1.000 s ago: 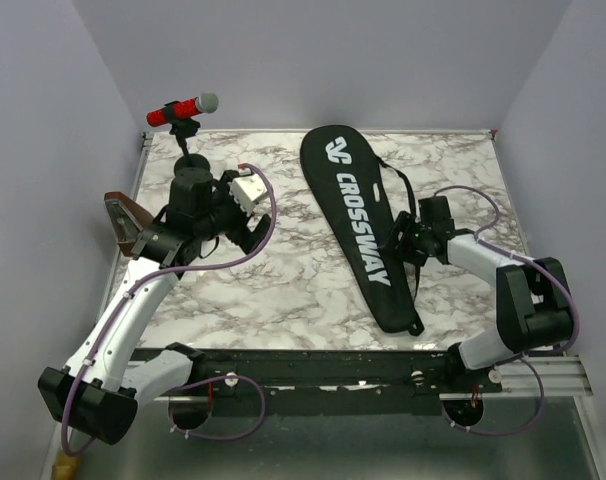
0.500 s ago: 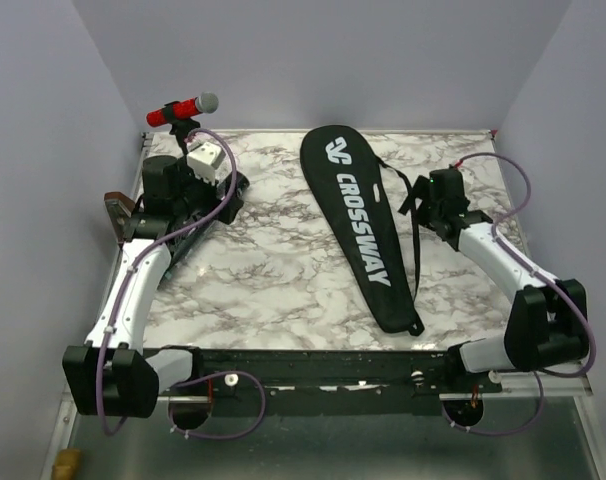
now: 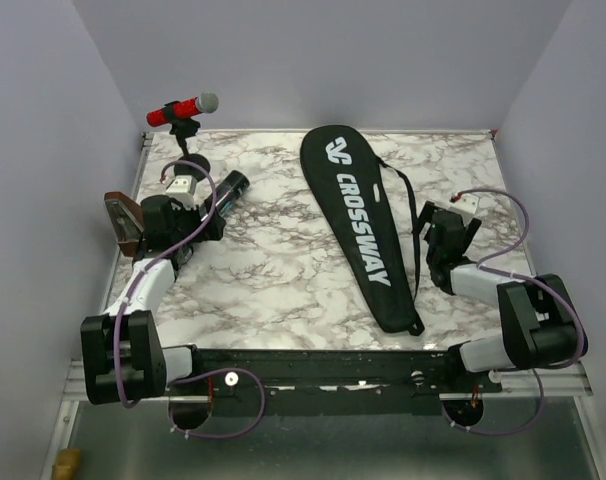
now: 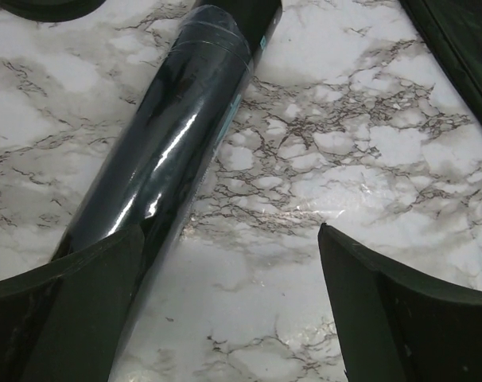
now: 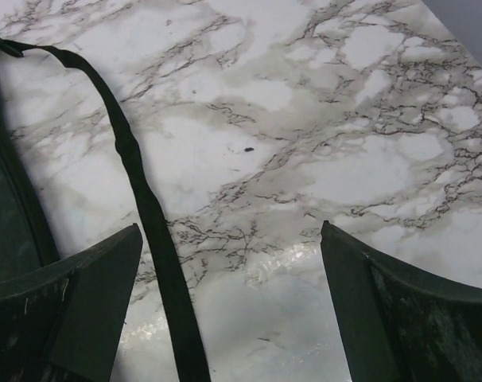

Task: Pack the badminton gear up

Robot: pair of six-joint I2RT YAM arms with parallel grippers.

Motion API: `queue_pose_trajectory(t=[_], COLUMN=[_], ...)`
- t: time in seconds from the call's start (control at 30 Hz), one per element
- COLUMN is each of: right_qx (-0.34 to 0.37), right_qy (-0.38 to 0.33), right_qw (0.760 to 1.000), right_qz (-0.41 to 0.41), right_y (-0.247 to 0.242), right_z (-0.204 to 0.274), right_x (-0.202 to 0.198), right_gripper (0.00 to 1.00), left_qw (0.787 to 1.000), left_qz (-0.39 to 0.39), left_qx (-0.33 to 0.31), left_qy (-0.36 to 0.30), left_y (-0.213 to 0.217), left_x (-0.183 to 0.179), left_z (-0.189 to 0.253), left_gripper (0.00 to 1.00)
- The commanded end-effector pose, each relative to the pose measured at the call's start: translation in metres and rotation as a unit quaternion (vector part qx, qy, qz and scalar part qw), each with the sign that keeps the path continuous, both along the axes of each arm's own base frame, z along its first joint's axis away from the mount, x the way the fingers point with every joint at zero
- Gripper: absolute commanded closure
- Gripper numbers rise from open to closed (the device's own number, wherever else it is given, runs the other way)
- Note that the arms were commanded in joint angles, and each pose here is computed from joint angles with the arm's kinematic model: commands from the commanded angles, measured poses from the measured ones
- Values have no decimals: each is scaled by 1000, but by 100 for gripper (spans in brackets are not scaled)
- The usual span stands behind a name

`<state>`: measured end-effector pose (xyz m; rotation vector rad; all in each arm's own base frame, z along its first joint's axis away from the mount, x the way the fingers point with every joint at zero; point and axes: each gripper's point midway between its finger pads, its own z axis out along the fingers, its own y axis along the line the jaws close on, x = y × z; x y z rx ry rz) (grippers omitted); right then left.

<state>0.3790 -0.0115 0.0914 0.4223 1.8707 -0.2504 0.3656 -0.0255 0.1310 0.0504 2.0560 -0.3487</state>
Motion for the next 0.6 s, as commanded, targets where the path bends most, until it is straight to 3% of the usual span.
queue_pose_trajectory(t=[0.0, 0.27, 0.33, 0.43, 0.57], right_qx=[-10, -14, -18, -26, -28], right_qy=[-103, -138, -146, -147, -150], right_qw=[994, 989, 988, 989, 986], right_qz=[-20, -51, -45, 24, 71], right_y=[-10, -22, -22, -3, 11], right_z=[22, 15, 13, 13, 11], right_x=[3, -8, -9, -4, -2], right_gripper=[0, 0, 0, 0, 0], left_qw=[995, 987, 977, 963, 965], left_qz=[31, 28, 36, 61, 47], left_qx=[2, 36, 61, 62, 61], left_qy=[-95, -156, -199, -254, -249], left_y=[10, 12, 17, 25, 18], left_x=[20, 0, -4, -6, 2], left_z=[24, 23, 39, 54, 44], left_gripper=[2, 2, 2, 2, 2])
